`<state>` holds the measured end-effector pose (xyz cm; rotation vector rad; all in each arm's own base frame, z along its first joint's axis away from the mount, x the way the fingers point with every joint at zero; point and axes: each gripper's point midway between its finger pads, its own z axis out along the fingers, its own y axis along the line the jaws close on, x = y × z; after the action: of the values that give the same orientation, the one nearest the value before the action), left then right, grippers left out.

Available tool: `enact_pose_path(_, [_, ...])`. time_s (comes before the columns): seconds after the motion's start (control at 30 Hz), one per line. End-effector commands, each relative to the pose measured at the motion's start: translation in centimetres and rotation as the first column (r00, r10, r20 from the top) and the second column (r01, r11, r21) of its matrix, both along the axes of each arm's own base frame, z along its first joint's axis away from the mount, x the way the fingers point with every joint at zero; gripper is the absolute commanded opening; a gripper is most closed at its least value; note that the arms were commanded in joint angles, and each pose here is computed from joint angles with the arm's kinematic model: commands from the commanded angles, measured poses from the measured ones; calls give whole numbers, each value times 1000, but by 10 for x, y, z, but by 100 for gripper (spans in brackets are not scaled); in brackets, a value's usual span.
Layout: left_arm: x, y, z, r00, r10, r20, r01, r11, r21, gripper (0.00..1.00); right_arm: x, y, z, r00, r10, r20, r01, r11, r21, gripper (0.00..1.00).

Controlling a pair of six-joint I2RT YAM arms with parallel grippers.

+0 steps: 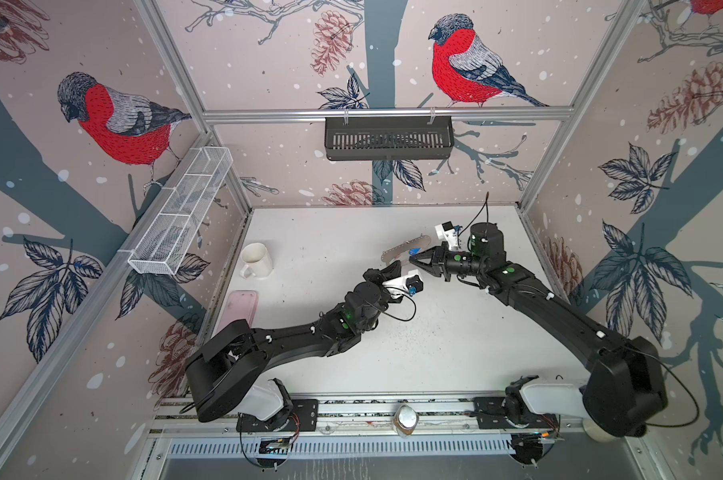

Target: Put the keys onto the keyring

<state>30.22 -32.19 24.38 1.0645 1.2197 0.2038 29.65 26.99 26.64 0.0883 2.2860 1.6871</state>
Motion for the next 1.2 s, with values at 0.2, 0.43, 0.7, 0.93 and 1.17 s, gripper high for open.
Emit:
enact_pose_path(0.2, [-18, -11, 24, 975, -211, -68, 200, 970, -137, 0, 6, 2, 23, 994, 2, 107, -7, 999, 44, 0])
enact_pose_path(0.43, [-17, -9, 28, 973, -222, -69, 211, 967, -142, 0, 4, 4, 28, 992, 16, 123, -24, 998, 61, 0])
enact_pose_path(0.7, [-4, -3, 30, 985, -156, -75, 141, 974, -174, 0, 4, 4, 36, 989, 20, 145, -30, 997, 67, 31])
enact_pose_path(0.93, [22, 4, 31, 991, -44, -123, 18, 979, -204, 0, -2, 2, 45, 983, 28, 179, -42, 996, 73, 46])
enact_pose_path(1.17, [61, 13, 15, 950, 143, -277, -189, 971, -147, 0, -21, -6, 57, 963, 64, 262, -70, 997, 16, 51])
